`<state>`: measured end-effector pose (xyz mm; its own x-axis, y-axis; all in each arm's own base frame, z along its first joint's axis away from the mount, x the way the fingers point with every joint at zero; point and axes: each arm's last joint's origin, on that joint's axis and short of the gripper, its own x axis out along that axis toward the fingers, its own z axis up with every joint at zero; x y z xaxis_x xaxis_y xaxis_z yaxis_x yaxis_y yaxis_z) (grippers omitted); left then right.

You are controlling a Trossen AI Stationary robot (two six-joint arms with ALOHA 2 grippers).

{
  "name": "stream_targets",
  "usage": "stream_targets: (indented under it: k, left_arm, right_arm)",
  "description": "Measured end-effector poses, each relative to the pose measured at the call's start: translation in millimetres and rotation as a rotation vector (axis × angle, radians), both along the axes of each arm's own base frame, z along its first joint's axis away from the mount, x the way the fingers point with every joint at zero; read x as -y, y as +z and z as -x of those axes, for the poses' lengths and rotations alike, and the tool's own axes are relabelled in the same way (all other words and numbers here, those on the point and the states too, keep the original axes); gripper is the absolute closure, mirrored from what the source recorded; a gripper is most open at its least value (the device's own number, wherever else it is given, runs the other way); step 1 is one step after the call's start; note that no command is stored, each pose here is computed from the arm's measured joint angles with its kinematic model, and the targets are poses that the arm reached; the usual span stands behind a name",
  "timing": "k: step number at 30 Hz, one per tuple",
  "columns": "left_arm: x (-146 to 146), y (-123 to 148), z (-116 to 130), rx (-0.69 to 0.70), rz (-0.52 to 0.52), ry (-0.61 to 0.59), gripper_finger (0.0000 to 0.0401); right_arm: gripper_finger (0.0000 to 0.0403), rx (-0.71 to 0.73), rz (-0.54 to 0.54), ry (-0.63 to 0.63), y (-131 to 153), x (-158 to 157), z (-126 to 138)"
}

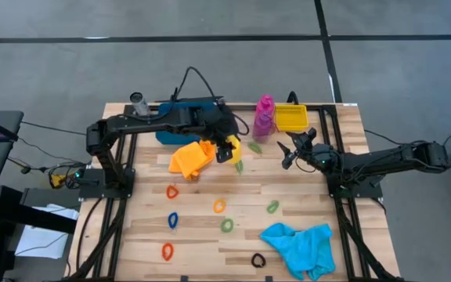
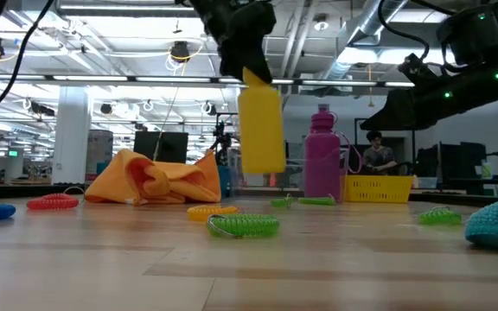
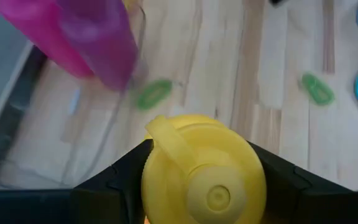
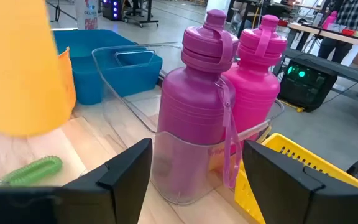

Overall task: Pick & Place Sports Items
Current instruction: Put the yellow tumbler into the transparent bin

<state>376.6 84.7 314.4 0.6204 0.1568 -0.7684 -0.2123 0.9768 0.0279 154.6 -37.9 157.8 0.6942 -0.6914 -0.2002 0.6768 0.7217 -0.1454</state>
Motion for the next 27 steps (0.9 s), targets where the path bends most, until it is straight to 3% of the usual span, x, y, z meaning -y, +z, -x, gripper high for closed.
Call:
stream_targets:
  k: [7,15,27]
  left_arm:
    - [-27,31,12,-0.005,-0.038,0.104,0.0200]
    - [-58,65,22,0.104,-0.096,0.188,0.0200]
    - [-105,52,24,0.116,-0.117,0.231,0.0200]
  right_arm:
    - [0.0159,-0.001,-0.001,-0.001,0,0,0]
    - [0.0159,-0.004,0.002,-0.024,0,4,1]
    - [0.0159,-0.012,0.009,-0.073,0,12,3]
